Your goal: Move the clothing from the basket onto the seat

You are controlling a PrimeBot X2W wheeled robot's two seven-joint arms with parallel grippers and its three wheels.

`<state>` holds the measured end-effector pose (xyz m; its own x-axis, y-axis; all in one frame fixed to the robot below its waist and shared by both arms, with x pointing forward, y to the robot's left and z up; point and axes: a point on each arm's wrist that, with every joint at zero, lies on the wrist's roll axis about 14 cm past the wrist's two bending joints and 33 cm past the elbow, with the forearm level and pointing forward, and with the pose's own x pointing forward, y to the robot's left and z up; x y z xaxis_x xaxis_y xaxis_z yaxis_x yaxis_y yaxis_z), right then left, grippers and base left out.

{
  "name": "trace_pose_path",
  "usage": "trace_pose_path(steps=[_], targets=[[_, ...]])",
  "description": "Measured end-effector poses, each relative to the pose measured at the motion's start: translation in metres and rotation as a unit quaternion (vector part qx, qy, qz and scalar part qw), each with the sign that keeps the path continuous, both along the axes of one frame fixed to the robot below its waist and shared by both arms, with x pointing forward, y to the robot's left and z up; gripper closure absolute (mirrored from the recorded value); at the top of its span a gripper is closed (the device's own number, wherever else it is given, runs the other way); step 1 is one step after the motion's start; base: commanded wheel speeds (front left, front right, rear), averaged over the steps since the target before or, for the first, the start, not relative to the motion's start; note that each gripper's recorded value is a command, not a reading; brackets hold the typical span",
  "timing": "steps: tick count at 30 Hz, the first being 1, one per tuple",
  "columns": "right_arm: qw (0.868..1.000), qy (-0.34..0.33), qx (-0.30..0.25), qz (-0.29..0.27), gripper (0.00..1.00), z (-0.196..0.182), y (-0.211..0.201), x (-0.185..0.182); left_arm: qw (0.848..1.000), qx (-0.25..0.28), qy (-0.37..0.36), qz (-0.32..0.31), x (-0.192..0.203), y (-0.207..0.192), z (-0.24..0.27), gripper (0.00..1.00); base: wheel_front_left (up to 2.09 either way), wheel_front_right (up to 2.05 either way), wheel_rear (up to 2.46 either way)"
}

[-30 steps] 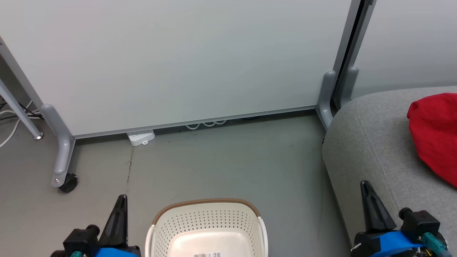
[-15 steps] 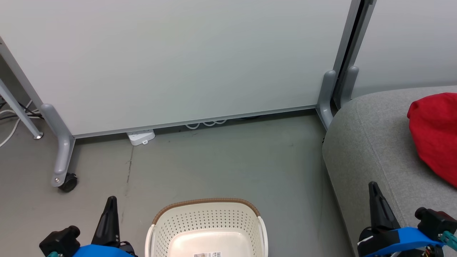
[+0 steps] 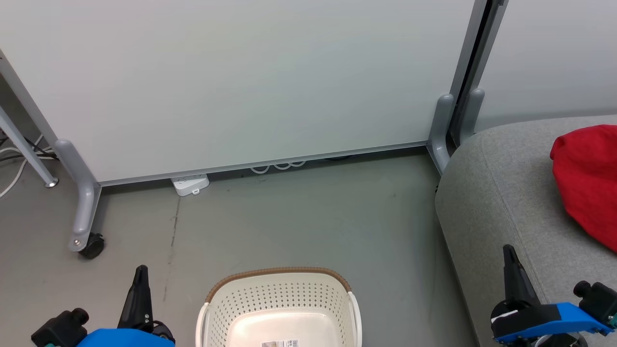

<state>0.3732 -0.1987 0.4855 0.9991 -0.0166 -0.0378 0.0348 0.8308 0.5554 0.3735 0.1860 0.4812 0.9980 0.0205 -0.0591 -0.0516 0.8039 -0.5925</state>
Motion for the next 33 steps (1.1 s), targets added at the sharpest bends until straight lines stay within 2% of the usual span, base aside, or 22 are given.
trace_pose_path(steps=[14, 33], targets=[[0.995, 0.008, 0.099, -0.011, 1.00, -0.0011, -0.0026, 0.0014, 0.995, -0.096, 0.006, 0.010, 0.0017, 0.0039, 0.0002, 1.00, 0.00, 0.00, 0.00], [0.977, 0.007, 0.214, -0.017, 1.00, 0.0025, -0.0037, 0.0054, 0.979, -0.205, 0.005, 0.017, 0.0049, 0.0074, 0.0033, 1.00, 0.00, 0.00, 0.00]])
